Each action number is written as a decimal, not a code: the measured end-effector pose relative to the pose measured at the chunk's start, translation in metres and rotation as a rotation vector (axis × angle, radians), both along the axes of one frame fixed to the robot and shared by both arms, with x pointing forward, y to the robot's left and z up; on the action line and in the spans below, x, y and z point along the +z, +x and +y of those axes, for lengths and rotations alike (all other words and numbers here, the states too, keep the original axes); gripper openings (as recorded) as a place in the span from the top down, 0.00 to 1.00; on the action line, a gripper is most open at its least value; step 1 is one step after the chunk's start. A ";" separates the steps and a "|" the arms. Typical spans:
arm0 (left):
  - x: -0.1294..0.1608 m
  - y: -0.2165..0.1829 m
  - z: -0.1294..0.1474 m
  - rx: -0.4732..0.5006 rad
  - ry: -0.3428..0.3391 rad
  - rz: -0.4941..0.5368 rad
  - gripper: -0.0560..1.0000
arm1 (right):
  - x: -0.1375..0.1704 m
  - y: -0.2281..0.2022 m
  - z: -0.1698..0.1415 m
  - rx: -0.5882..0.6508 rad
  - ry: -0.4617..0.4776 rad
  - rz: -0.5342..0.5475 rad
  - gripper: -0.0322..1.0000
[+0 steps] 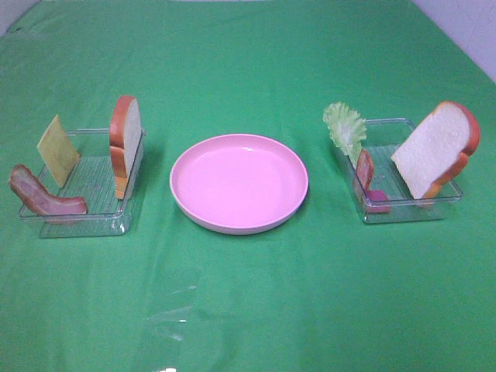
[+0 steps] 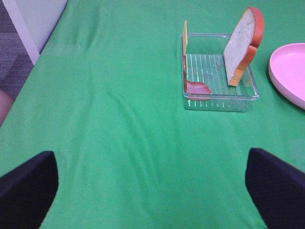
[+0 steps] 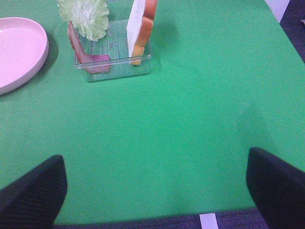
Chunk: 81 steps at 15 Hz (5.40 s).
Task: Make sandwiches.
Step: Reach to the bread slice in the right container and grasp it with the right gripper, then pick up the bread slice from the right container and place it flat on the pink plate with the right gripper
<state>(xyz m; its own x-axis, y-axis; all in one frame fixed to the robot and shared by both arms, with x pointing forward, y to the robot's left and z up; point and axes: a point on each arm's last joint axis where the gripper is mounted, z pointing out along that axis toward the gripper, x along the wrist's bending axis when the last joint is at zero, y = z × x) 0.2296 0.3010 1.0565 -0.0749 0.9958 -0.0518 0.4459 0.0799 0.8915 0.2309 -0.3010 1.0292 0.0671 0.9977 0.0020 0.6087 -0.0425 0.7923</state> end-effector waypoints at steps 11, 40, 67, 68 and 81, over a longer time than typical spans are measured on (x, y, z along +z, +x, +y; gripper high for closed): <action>0.000 0.000 0.000 0.000 0.000 0.000 0.01 | 0.004 0.003 0.000 0.001 -0.001 -0.010 0.02; 0.000 0.000 0.000 0.000 0.000 0.000 0.01 | -0.040 0.420 -0.011 0.045 0.009 0.799 0.03; 0.000 0.000 0.000 0.000 0.000 0.000 0.01 | 0.074 0.386 0.011 0.110 0.179 0.532 0.75; 0.000 0.000 0.000 0.000 0.000 0.000 0.01 | 0.076 0.385 0.024 0.142 0.175 0.534 0.75; 0.000 0.000 0.000 0.000 0.000 0.000 0.01 | 0.003 0.397 0.192 0.432 0.458 0.646 0.75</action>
<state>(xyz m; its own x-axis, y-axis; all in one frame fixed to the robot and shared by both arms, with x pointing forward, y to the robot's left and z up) 0.2296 0.3010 1.0565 -0.0749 0.9958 -0.0518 0.4459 0.0799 0.8915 0.6276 -0.1092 1.0321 -0.1881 0.8468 0.4975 0.9653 0.0661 0.2525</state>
